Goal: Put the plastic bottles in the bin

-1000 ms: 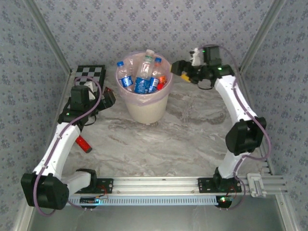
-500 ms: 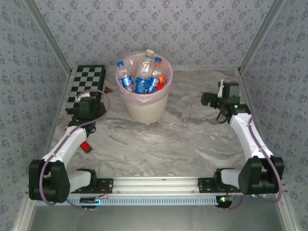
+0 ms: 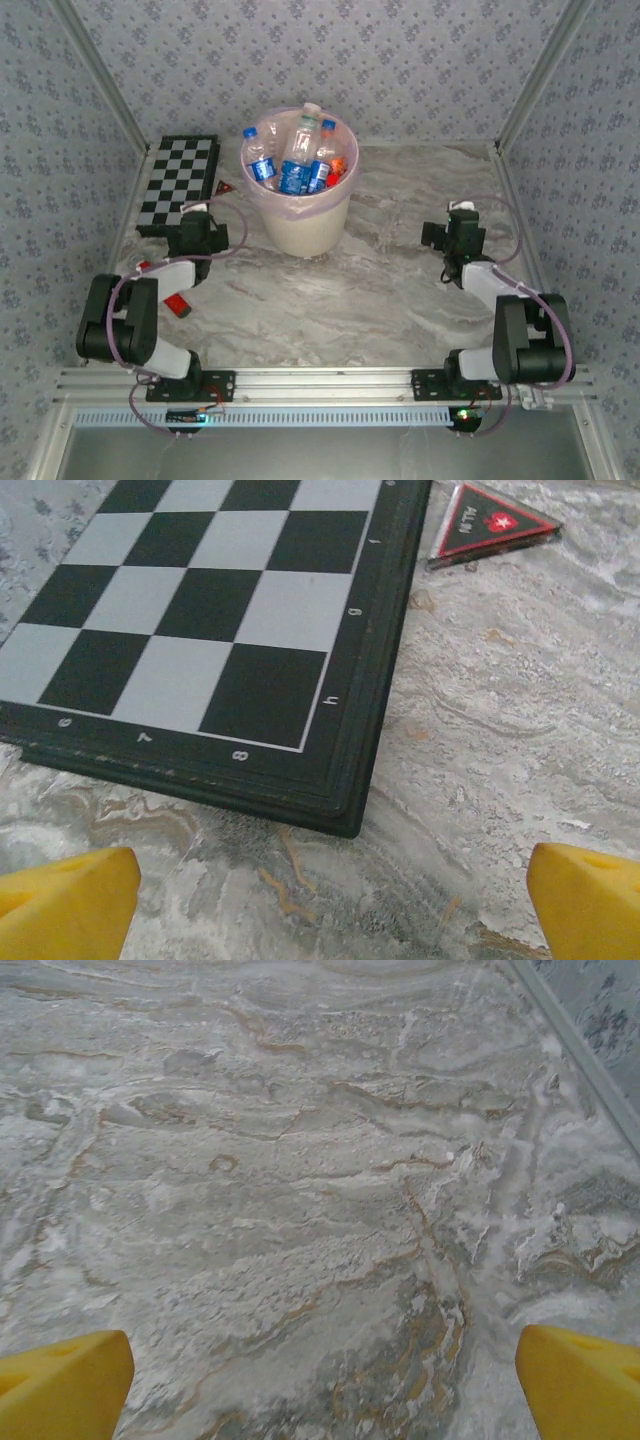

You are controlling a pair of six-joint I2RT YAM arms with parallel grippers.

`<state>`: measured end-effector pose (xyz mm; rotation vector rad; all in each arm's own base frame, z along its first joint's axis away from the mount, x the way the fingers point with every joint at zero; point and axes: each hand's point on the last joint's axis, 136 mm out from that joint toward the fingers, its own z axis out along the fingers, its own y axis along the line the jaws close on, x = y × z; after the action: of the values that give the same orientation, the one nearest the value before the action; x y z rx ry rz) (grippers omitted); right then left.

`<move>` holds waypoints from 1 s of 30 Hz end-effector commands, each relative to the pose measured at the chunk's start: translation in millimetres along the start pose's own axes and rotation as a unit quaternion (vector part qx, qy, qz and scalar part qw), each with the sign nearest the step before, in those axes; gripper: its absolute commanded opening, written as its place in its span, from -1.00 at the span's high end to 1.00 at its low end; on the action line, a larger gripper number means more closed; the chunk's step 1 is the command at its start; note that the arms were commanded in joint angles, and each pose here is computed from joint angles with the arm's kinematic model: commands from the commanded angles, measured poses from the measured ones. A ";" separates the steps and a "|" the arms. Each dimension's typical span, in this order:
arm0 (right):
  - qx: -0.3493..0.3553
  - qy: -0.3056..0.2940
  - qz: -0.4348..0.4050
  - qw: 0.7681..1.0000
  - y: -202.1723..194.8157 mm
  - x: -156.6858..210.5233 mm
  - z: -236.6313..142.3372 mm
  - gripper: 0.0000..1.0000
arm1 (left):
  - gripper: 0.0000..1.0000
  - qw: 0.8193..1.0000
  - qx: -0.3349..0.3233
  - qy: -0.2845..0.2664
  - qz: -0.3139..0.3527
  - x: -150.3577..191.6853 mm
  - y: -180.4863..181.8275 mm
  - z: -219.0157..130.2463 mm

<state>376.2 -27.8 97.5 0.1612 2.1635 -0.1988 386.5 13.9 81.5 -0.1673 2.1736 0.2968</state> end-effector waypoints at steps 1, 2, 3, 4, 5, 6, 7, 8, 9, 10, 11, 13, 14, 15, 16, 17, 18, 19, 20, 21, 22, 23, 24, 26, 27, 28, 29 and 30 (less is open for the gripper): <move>0.024 -0.087 -0.007 0.996 -5.1 -22.2 2.0 -1.00 | -0.98 0.998 0.022 -0.053 0.019 -24.8 -6.5 -0.4; 0.025 -0.091 -0.005 0.995 -5.6 -18.5 3.6 -0.99 | -0.98 0.998 0.027 -0.055 0.022 -25.0 -7.6 -0.9; 0.026 -0.096 -0.002 0.995 -6.2 -13.8 6.0 -0.99 | -0.98 0.997 0.034 -0.059 0.020 -25.9 -7.8 -0.8; 0.027 -0.105 -0.002 0.994 -6.3 -9.0 8.7 -1.00 | -0.98 0.997 0.038 -0.058 0.018 -25.9 -6.5 -0.1; 0.024 -0.110 -0.011 0.994 -4.4 -6.7 10.7 -1.00 | -0.98 0.997 0.040 -0.061 0.014 -27.0 -5.4 0.6; 0.021 -0.111 -0.009 0.994 -4.3 -7.3 11.9 -1.00 | -0.98 0.997 0.041 -0.064 0.011 -27.7 -4.0 0.6; 0.017 -0.104 -0.007 0.994 -5.1 -4.9 11.5 -1.00 | -0.98 0.996 0.041 -0.076 0.010 -28.8 -3.2 0.1; 0.017 -0.108 -0.006 0.994 -5.2 -4.2 10.6 -1.00 | -0.98 0.995 0.039 -0.097 0.003 -26.7 -1.0 1.6; 0.015 -0.108 -0.006 0.994 -4.4 -0.6 12.0 -1.00 | -0.98 0.994 0.032 -0.108 -0.013 -25.8 6.4 5.9; 0.009 -0.114 -0.009 0.993 -1.7 2.9 15.2 -1.00 | -0.98 0.996 0.043 -0.079 -0.029 -20.0 10.6 7.3; 0.009 -0.123 -0.006 0.992 -2.6 -0.7 14.8 -1.00 | -0.98 0.993 0.049 -0.098 -0.039 -22.1 12.8 6.8; -0.001 -0.107 -0.003 0.994 -2.9 2.6 15.7 -1.00 | -0.98 0.991 0.059 -0.112 -0.043 -14.1 11.6 4.9; -0.004 -0.109 -0.002 0.994 -2.6 1.9 16.4 -1.00 | -0.98 0.988 0.059 -0.136 -0.047 -14.8 12.9 5.4; -0.008 -0.104 0.000 0.995 -2.8 3.0 16.4 -1.00 | -0.98 0.992 0.059 -0.104 -0.045 -9.1 12.7 6.9; -0.011 -0.105 0.001 0.994 -2.7 3.5 16.7 -1.00 | -0.98 0.991 0.061 -0.110 -0.047 -12.1 12.4 5.7; -0.011 -0.105 0.001 0.994 -2.3 2.5 16.6 -1.00 | -0.98 0.989 0.060 -0.129 -0.048 -15.0 12.7 5.7; -0.010 -0.106 0.001 0.994 -2.9 2.1 16.7 -1.00 | -0.98 0.990 0.061 -0.116 -0.047 -13.5 12.4 5.9; -0.010 -0.106 0.001 0.994 -2.6 2.4 16.6 -1.00 | -0.98 0.991 0.061 -0.106 -0.046 -9.8 12.5 6.4; -0.011 -0.106 0.000 0.994 -2.3 2.4 16.4 -0.99 | -0.98 0.990 0.061 -0.120 -0.048 -13.1 12.6 6.1; -0.010 -0.107 0.000 0.994 -2.5 2.2 15.7 -1.00 | -0.98 0.990 0.062 -0.115 -0.047 -12.7 12.6 6.0; -0.010 -0.104 0.000 0.994 -2.5 2.9 16.6 -1.00 | -0.98 0.991 0.062 -0.109 -0.046 -10.8 12.2 6.0; -0.010 -0.105 0.000 0.994 -2.5 2.6 16.5 -1.00 | -0.98 0.990 0.061 -0.116 -0.047 -12.4 12.6 6.1; -0.010 -0.105 0.000 0.994 -2.6 2.9 16.5 -1.00 | -0.98 0.991 0.062 -0.112 -0.046 -12.1 12.5 6.0; -0.011 -0.105 0.000 0.994 -1.8 2.6 16.4 -1.00 | -0.98 0.990 0.061 -0.115 -0.046 -12.4 12.5 6.0; -0.010 -0.105 0.000 0.994 -2.5 2.6 16.5 -1.00 | -0.98 0.991 0.062 -0.111 -0.046 -11.5 12.5 6.0; -0.011 -0.105 0.000 0.994 -2.4 2.8 16.4 -1.00 | -0.98 0.991 0.062 -0.113 -0.046 -11.7 12.2 6.0; -0.011 -0.106 0.000 0.994 -2.2 2.4 16.4 -1.00 | -0.98 0.991 0.062 -0.113 -0.047 -12.2 12.5 5.8; -0.011 -0.105 0.000 0.994 -2.2 2.5 16.4 -0.99 | -0.98 0.991 0.062 -0.112 -0.046 -11.7 12.5 5.9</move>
<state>384.8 -32.9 80.8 0.1295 1.9794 -0.1829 389.0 28.7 75.2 -0.1459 2.0023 0.1468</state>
